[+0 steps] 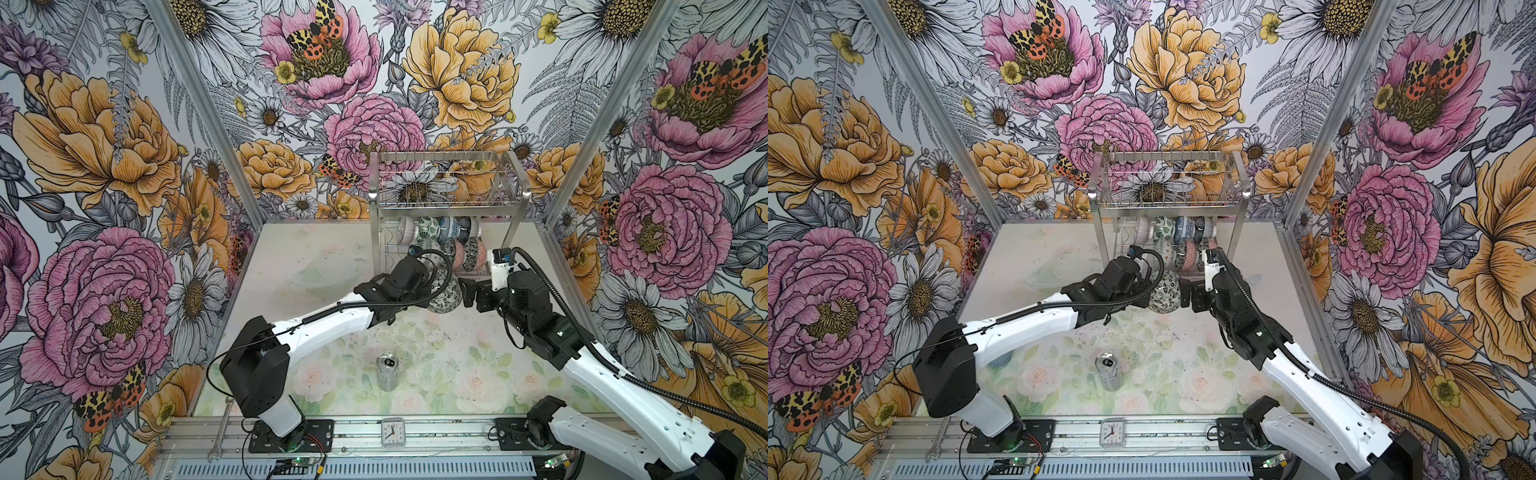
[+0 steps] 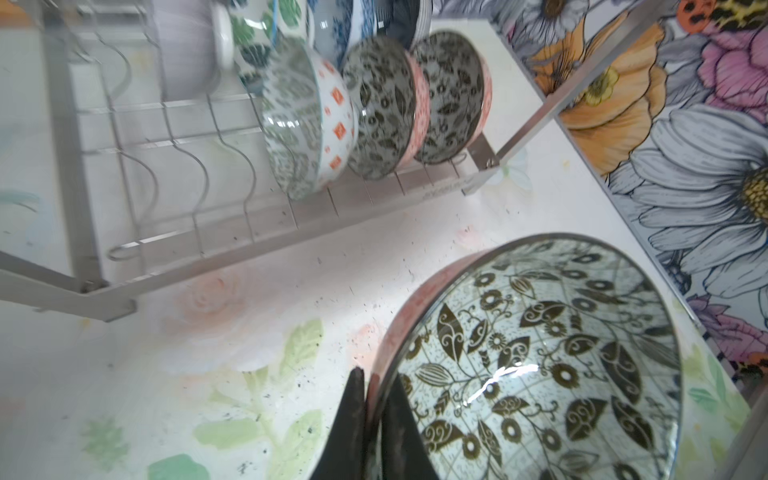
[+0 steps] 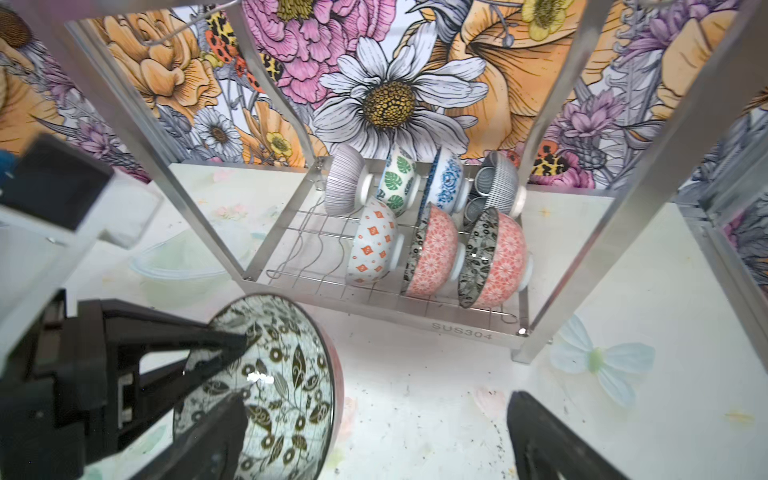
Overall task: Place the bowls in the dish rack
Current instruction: 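Lift the black-leaf bowl with left gripper while right gripper grasps its rim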
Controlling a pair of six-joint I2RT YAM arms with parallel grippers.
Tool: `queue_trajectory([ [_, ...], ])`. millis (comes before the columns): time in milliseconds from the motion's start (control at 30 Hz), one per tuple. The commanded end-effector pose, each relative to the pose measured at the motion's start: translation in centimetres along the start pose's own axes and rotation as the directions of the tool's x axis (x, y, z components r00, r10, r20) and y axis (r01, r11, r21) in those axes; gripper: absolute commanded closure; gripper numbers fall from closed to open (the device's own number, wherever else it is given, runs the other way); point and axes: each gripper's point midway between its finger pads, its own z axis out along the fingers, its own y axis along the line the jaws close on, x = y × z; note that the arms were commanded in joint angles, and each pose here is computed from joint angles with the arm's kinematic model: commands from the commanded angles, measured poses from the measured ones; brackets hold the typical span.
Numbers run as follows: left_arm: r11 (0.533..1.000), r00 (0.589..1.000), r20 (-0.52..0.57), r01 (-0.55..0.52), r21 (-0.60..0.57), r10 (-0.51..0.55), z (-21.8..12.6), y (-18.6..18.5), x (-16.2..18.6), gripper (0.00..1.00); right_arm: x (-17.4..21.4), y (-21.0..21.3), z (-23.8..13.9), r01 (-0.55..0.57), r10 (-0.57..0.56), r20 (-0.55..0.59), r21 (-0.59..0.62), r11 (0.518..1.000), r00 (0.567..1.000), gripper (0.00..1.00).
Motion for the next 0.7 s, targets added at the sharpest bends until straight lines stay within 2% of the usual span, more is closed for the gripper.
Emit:
queue_trajectory([
  [0, 0.995, 0.995, 0.097, -0.014, -0.096, 0.024, -2.0, 2.5, -2.4, 1.0, -2.5, 2.9, -0.4, -0.016, 0.021, 0.044, -0.099, 0.995, 0.999, 0.0],
  [133, 0.994, 0.988, 0.152, -0.014, -0.108, 0.03, -3.9, 2.9, -3.9, 1.0, -2.9, 4.2, 0.7, -0.052, 0.057, 0.034, -0.125, 0.991, 0.998, 0.01],
  [233, 0.994, 0.982, 0.187, -0.01, -0.108, 0.03, -5.0, 3.0, -4.7, 1.0, -2.9, 4.7, 2.1, -0.097, 0.101, 0.021, -0.132, 0.987, 0.995, 0.05],
  [500, 0.995, 0.97, 0.24, 0.001, -0.105, 0.024, -6.8, 3.2, -5.5, 1.0, -3.1, 6.8, 4.7, -0.163, 0.162, -0.018, -0.182, 0.97, 0.987, 0.32],
  [667, 0.995, 0.968, 0.249, -0.001, -0.096, 0.025, -6.9, 3.2, -5.5, 1.0, -2.8, 7.8, 5.7, -0.179, 0.174, -0.042, -0.202, 0.963, 0.984, 0.42],
])
